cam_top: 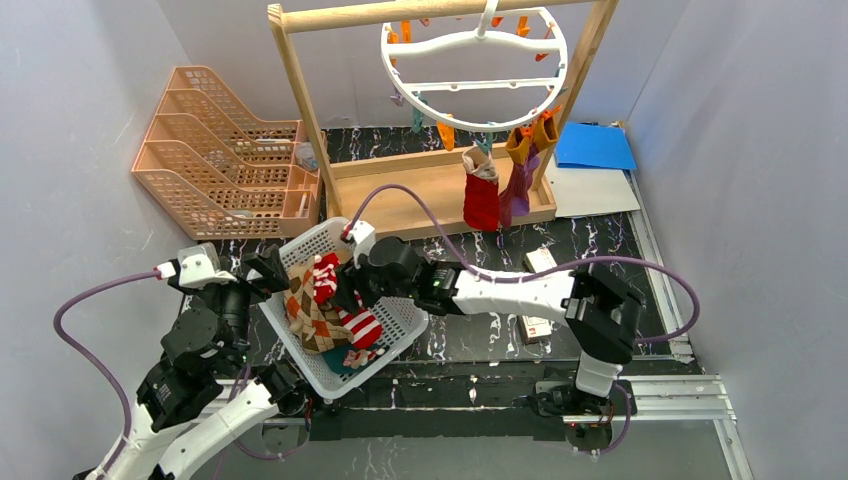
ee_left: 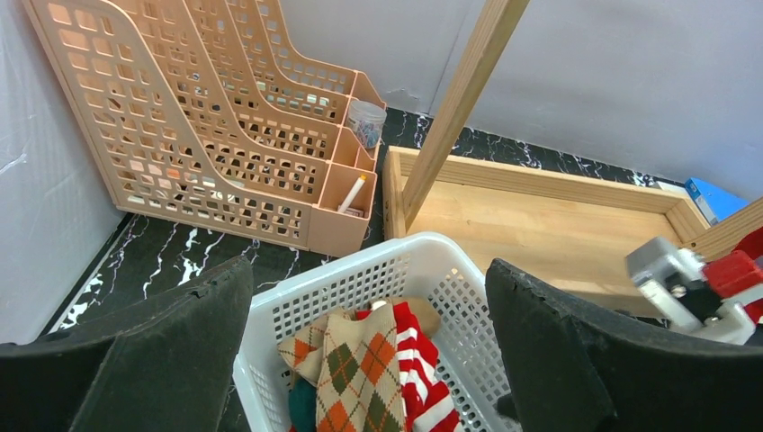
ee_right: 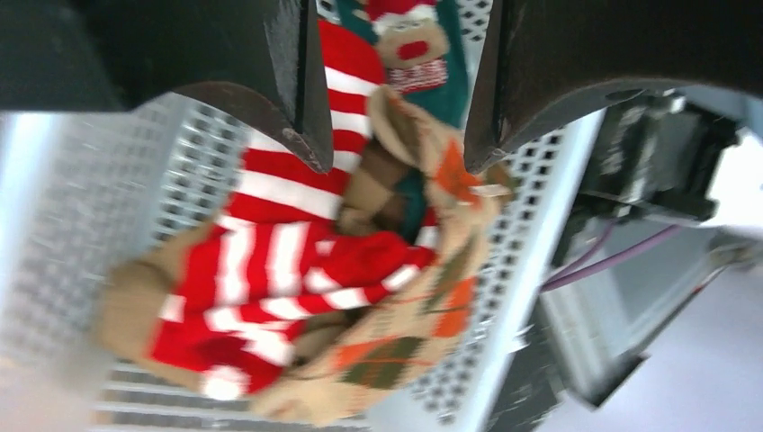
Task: Clip the socks to the hanger
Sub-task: Pick up the sock from the bin.
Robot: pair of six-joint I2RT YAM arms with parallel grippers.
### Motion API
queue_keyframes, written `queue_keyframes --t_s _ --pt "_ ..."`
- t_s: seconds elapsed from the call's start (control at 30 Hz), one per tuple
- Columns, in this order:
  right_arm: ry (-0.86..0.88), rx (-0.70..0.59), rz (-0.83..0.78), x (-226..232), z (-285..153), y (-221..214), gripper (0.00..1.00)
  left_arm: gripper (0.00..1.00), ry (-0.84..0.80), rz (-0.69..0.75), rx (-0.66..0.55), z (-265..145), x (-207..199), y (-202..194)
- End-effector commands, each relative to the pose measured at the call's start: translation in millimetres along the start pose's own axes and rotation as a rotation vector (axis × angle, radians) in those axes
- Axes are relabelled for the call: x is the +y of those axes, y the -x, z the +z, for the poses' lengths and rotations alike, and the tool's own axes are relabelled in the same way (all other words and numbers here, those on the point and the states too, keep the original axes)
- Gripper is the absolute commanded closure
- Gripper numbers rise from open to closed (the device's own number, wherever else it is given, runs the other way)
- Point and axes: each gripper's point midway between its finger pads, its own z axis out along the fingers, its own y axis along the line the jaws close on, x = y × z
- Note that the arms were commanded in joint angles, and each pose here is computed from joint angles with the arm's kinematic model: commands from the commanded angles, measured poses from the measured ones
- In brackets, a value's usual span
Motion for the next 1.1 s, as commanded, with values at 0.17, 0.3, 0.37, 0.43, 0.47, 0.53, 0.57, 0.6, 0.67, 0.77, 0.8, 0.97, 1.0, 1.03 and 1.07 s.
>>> queue_keyframes --t_s 0.17,0.3,0.37,0.43,0.47,0.53,0.57,0.6,0.67,0.77,0.8,0.97,1.0,1.03,1.07 --pt "0.390 0.157 0.035 83.0 39.2 -25.6 0.35 0.02 0.007 0.013 0.002 2.8 -3.3 4.2" --pt "0.344 0.248 0.044 77.3 60.8 -48.6 0.36 0.02 0.009 0.010 0.006 1.4 -1.4 4.1" --pt "0.287 0.292 0.050 68.3 70.5 -59.4 0.37 0.02 0.013 0.009 0.011 1.2 -0.5 1.8" --pt "0.206 0.324 0.055 53.5 75.6 -69.0 0.45 0.02 0.012 0.008 0.016 1.1 -0.6 -0.7" --pt "0.163 0.320 0.054 45.6 76.1 -70.0 0.53 0.02 0.013 0.007 0.016 1.0 -0.3 -1.3" --pt "0.073 0.271 0.052 30.6 71.2 -61.0 0.70 0.02 0.014 0.008 0.021 0.8 0.1 -2.6" --pt "0.032 0.240 0.049 23.8 66.9 -53.9 0.78 0.02 0.015 0.006 0.021 0.7 0.3 -2.9" --pt "-0.010 0.210 0.045 16.5 61.3 -47.7 0.85 0.02 0.014 0.005 0.022 0.4 0.7 -3.4" --pt "-0.056 0.135 0.044 9.1 45.6 -28.6 0.98 0.02 0.014 0.002 0.021 0.2 1.0 -4.2" --pt "-0.112 0.041 0.042 -0.2 21.5 -6.7 0.99 0.02 0.016 0.001 0.021 0.2 1.5 -5.5" --pt "-0.126 0.021 0.043 -2.5 14.1 0.0 0.99 0.01 0.017 0.002 0.021 0.4 1.5 -6.1" --pt "-0.168 -0.009 0.039 -11.5 -7.5 10.9 0.99 0.02 0.014 0.005 0.027 1.7 -0.8 -8.8" --pt "-0.165 -0.005 0.037 -11.4 -8.4 9.6 0.99 0.02 0.014 0.004 0.027 1.8 -0.9 -9.3" --pt "-0.157 0.002 0.036 -10.5 -8.1 7.0 0.99 0.02 0.013 0.002 0.028 1.9 -1.3 -10.0" --pt "-0.145 0.010 0.038 -8.7 -7.0 4.6 0.99 0.01 0.012 0.000 0.029 2.0 -1.7 -10.3"
